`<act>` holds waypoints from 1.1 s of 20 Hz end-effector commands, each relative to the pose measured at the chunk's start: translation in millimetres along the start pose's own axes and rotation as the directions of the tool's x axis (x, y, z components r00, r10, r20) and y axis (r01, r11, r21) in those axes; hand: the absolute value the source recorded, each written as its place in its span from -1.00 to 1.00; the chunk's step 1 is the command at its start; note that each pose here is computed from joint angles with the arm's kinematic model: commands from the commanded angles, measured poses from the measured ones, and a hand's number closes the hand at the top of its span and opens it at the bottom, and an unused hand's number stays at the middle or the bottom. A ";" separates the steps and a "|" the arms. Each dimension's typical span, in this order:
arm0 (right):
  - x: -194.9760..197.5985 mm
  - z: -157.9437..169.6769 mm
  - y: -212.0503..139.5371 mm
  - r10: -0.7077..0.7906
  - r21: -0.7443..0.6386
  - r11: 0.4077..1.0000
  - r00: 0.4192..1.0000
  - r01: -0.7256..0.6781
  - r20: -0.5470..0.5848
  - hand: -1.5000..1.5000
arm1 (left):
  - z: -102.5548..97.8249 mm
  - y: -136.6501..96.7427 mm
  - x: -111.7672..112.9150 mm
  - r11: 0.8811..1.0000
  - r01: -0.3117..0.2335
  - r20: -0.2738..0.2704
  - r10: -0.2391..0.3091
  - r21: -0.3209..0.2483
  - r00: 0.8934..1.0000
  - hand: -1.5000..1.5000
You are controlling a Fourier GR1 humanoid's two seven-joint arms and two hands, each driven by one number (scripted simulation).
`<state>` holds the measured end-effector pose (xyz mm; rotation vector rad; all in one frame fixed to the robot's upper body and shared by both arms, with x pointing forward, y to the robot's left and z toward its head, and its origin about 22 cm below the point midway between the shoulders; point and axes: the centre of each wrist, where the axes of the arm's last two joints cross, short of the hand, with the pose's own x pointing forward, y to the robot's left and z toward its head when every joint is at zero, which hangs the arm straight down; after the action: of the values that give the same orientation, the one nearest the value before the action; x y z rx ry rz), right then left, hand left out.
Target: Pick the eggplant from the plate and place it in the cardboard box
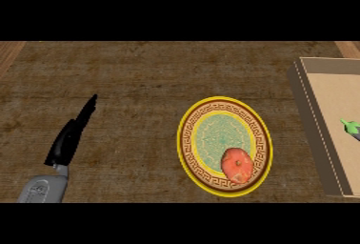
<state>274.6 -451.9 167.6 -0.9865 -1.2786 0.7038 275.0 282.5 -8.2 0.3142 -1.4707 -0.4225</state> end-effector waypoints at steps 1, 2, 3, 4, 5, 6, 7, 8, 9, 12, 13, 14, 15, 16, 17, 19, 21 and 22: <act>2.0 -8.6 9.6 -0.265 -0.088 0.957 0.956 0.277 0.129 -1.00 | -0.8 2.6 4.5 1.000 -0.004 -0.007 0.004 0.005 1.000 0.00; -3.2 -9.7 10.7 -0.295 -0.120 0.942 0.944 0.313 0.145 -1.00 | -10.0 3.2 7.1 1.000 -0.007 -0.019 0.008 0.011 1.000 0.00; -12.2 -13.7 7.8 -0.347 -0.137 0.920 0.926 0.368 0.151 -1.00 | -7.5 -4.7 5.1 1.000 -0.003 -0.002 0.003 0.002 1.000 0.00; -1.0 -22.2 9.3 -0.380 -0.112 0.911 0.914 0.396 0.141 -1.00 | -8.2 -11.0 -5.0 1.000 -0.006 -0.005 0.007 0.010 1.000 0.00; -16.2 -15.0 2.1 -0.424 -0.115 0.891 0.896 0.438 0.130 -1.00 | -2.4 1.5 -4.0 1.000 0.005 -0.010 -0.004 0.009 1.000 0.00; -18.0 -21.3 5.9 -0.456 -0.124 0.876 0.884 0.466 0.101 -1.00 | -2.3 -5.5 10.0 1.000 0.000 -0.003 0.000 0.001 1.000 0.00; -29.3 -16.2 3.2 -0.488 -0.113 0.861 0.869 0.495 0.084 -1.00 | 6.6 -2.4 -12.5 1.000 -0.005 -0.007 0.005 0.003 1.000 0.00; -23.6 -26.8 4.2 -0.526 -0.150 0.832 0.846 0.534 0.088 -1.00 | -9.9 0.2 12.0 1.000 -0.003 0.012 0.003 0.010 1.000 0.00; -35.1 -22.0 10.5 -0.560 -0.170 0.809 0.825 0.563 0.071 -1.00 | -10.1 5.7 13.8 1.000 -0.003 0.005 0.002 0.023 1.000 0.00; -52.3 -23.6 -12.7 -0.648 -0.234 0.717 0.752 0.656 0.122 -1.00 | -4.9 1.0 8.4 1.000 -0.003 -0.011 0.003 0.000 1.000 0.00; -66.0 -13.5 -17.4 -0.650 -0.256 0.708 0.749 0.659 0.129 -1.00 | -5.4 3.7 1.1 1.000 0.008 -0.012 -0.008 0.013 1.000 0.00; -73.6 -15.7 1.9 -0.648 -0.288 0.702 0.752 0.651 0.121 -1.00 | 5.6 -19.0 7.7 1.000 -0.004 0.004 0.004 0.000 1.000 0.00; -90.8 -2.8 -19.8 -0.641 -0.337 0.676 0.749 0.655 0.171 -1.00 | 2.7 -8.4 8.1 1.000 -0.005 0.013 0.005 0.012 1.000 0.00; -95.2 -9.2 -18.4 -0.667 -0.319 0.659 0.725 0.682 0.173 -1.00 | -1.6 -0.5 3.2 1.000 0.002 -0.002 -0.002 0.007 1.000 0.00; -109.2 -2.9 -14.7 -0.668 -0.342 0.638 0.717 0.689 0.198 -1.00 | -5.8 -12.7 10.5 1.000 -0.003 0.017 0.003 0.003 1.000 0.00; -116.0 -3.0 -31.2 -0.670 -0.377 0.614 0.710 0.694 0.218 -1.00 | 1.0 0.3 5.4 1.000 -0.007 0.012 0.007 -0.013 1.000 0.00; -139.3 14.7 -30.8 -0.676 -0.392 0.603 0.706 0.695 0.211 -1.00 | 1.7 4.9 4.9 1.000 0.012 0.019 -0.013 0.010 1.000 0.00; -140.2 8.1 -8.0 -0.661 -0.407 0.606 0.717 0.684 0.221 -1.00 | -6.5 10.7 2.0 1.000 0.010 -0.003 -0.010 -0.002 1.000 0.00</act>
<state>251.3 -564.3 133.0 -0.7184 -1.7278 -0.1413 276.4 279.7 -3.8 0.3173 -1.4802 -0.4230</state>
